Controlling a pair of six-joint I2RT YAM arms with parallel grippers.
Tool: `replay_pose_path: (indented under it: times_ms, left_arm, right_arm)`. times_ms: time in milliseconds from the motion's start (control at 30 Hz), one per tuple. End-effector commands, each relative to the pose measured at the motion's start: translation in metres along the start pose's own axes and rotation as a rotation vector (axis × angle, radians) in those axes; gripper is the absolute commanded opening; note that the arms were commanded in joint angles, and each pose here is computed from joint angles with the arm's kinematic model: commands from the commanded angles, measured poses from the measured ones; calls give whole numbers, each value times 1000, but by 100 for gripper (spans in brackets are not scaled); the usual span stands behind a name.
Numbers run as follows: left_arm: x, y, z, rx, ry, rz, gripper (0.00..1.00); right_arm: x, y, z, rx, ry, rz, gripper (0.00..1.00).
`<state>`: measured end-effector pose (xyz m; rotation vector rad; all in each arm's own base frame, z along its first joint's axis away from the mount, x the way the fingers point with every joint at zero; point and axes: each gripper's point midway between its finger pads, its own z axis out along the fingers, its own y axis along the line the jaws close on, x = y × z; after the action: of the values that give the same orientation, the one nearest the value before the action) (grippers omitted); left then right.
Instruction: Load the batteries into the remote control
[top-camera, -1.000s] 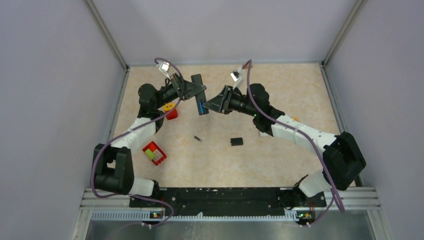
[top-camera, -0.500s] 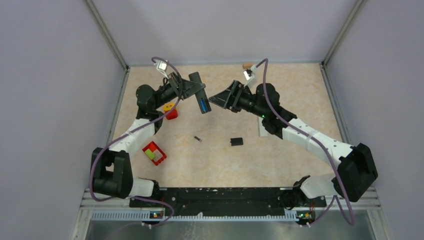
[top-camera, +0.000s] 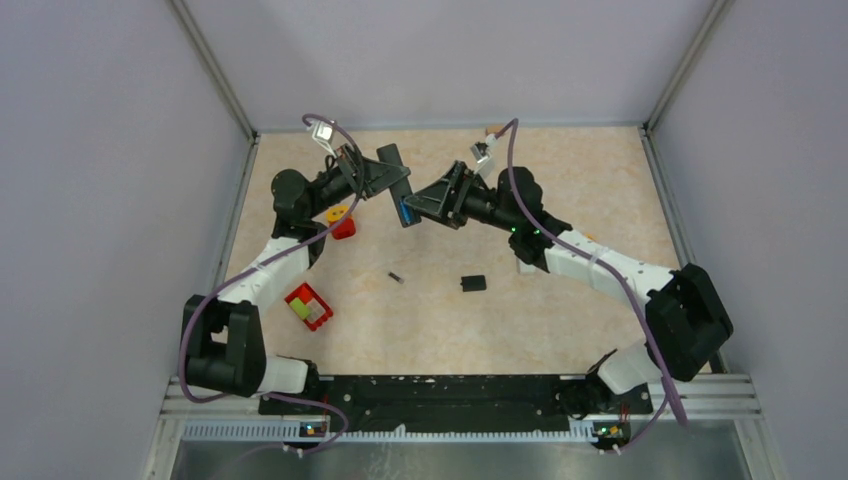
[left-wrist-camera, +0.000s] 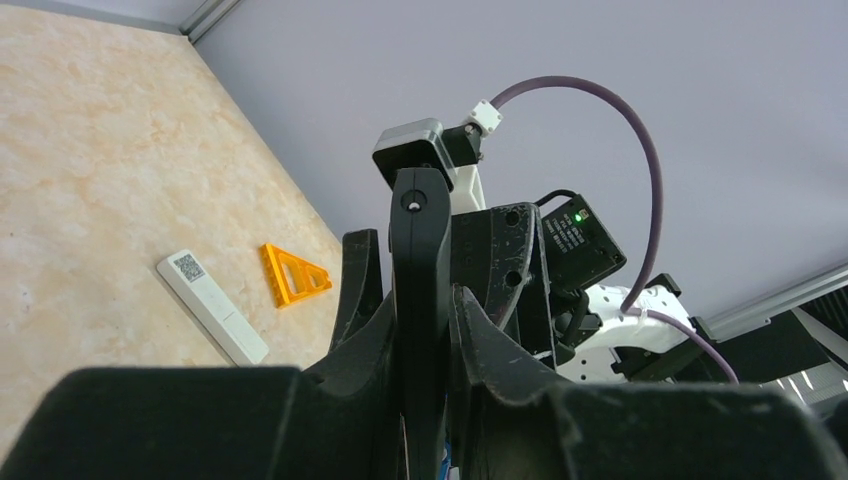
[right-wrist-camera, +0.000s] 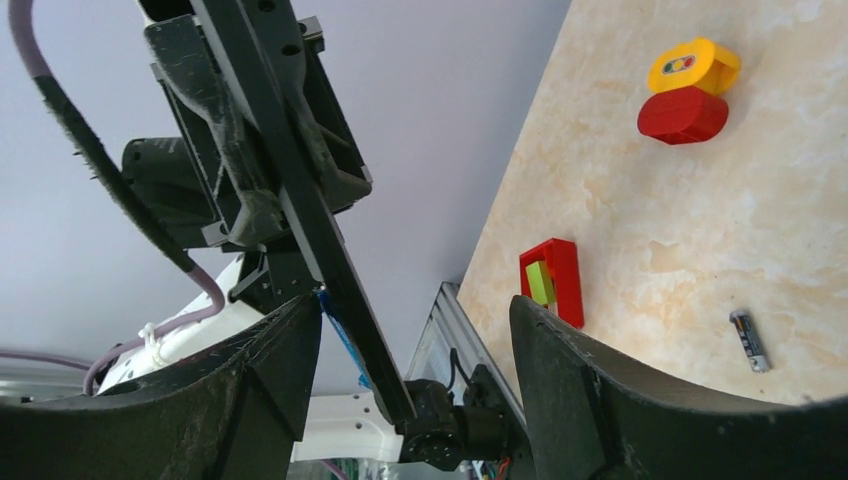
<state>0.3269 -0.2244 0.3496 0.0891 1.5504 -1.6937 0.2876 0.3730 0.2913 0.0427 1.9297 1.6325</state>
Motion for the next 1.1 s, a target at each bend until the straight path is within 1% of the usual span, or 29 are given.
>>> replay_pose_path:
  times_ms: [0,733,767,800,900,967,1067]
  left_arm:
    - [-6,-25,-3,65,-27,78,0]
    - [-5,-26,-3,77,-17,83,0]
    - [-4,-26,-4,77,-17,84,0]
    - [-5,-27,-4,79,-18,85,0]
    - [-7,-30,-3,84,-26,87,0]
    - [-9,-33,-3,89,-32,88,0]
    - [-13,-38,-2,98,-45,89,0]
  right_arm:
    - [-13,33,3,-114,-17,-23,69]
    - [-14,28,19,-118,4,4,70]
    - [-14,28,19,-116,4,7,69]
    - [-14,26,19,-114,6,8,65]
    - [-8,22,21,-110,30,9,47]
    - [-3,16,20,-107,47,14,37]
    - [5,5,18,-90,66,15,30]
